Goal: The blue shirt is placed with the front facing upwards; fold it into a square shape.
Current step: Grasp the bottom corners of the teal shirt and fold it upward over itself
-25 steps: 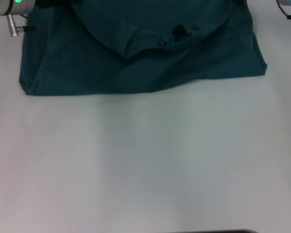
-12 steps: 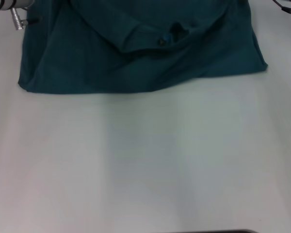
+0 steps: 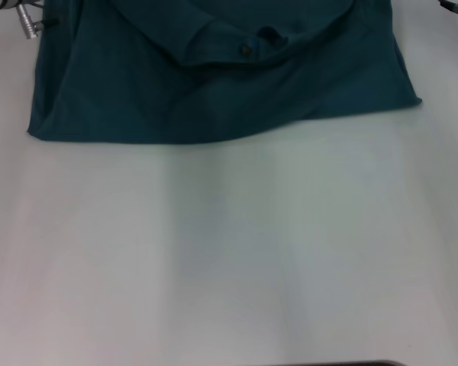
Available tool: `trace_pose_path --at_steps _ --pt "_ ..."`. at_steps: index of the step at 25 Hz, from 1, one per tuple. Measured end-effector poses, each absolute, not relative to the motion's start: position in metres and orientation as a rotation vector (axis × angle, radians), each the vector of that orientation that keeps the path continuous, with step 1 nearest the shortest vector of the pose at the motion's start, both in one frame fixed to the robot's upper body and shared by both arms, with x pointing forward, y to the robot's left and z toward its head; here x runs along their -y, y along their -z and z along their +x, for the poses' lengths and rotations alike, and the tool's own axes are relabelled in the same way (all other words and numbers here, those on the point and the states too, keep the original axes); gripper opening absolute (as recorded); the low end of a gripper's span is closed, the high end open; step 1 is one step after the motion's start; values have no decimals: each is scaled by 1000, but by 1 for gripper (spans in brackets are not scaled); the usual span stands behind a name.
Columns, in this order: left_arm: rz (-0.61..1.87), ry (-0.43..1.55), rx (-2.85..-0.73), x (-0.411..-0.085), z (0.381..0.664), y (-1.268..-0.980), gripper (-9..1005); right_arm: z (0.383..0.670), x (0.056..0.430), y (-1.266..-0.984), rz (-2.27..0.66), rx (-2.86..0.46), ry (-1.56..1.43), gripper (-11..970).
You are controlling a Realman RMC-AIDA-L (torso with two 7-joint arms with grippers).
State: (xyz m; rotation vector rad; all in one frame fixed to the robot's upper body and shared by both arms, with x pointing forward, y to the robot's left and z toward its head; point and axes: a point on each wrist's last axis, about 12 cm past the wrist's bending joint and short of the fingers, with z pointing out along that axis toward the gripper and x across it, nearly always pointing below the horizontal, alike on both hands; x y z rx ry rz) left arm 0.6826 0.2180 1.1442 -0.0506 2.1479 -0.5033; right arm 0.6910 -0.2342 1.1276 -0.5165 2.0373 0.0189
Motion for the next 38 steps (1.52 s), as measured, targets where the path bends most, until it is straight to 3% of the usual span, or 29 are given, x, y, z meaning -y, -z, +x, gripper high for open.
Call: trace_pose_path --at_steps 27,38 --pt "-94 411 -2118 -233 680 -1144 18 693 233 -1127 -549 -2017 29 22" --pt "148 365 -2186 -203 677 -1128 27 688 224 -1111 -654 -1994 149 51"
